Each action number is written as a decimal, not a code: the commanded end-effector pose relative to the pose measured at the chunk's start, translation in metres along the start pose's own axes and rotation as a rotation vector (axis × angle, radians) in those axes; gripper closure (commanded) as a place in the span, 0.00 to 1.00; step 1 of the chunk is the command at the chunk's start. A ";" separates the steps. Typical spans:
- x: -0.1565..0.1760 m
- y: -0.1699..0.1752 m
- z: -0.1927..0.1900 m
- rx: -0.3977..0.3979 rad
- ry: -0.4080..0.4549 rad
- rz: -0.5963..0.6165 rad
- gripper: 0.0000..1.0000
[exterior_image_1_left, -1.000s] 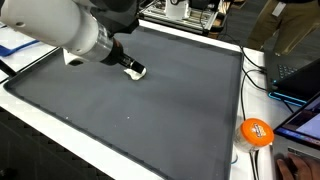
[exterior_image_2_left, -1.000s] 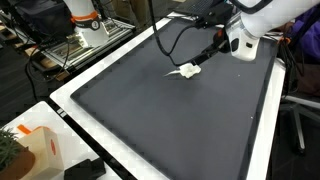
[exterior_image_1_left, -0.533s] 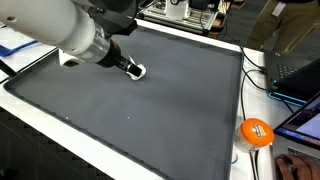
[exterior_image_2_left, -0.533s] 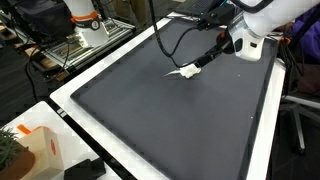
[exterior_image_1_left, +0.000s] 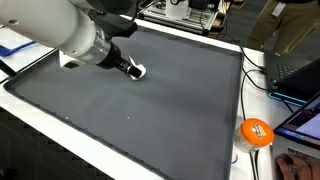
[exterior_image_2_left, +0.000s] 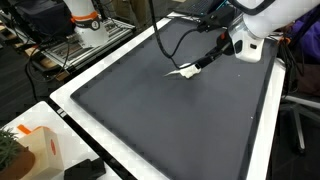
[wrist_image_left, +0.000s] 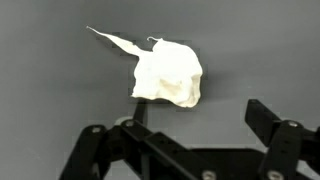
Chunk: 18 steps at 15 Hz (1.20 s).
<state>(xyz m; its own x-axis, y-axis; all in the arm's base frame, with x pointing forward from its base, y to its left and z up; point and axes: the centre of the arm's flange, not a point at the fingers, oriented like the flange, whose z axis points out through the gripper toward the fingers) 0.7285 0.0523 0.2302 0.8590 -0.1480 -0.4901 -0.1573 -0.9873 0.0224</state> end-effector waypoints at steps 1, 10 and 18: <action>0.015 -0.002 -0.001 0.023 0.018 -0.005 0.00; 0.024 -0.006 0.009 0.012 0.011 -0.002 0.00; 0.015 -0.006 0.008 0.003 -0.007 0.000 0.00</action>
<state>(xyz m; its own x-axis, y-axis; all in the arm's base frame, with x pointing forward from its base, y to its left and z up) 0.7330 0.0550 0.2118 0.8628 -0.1458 -0.4841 -0.1551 -0.9877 0.0210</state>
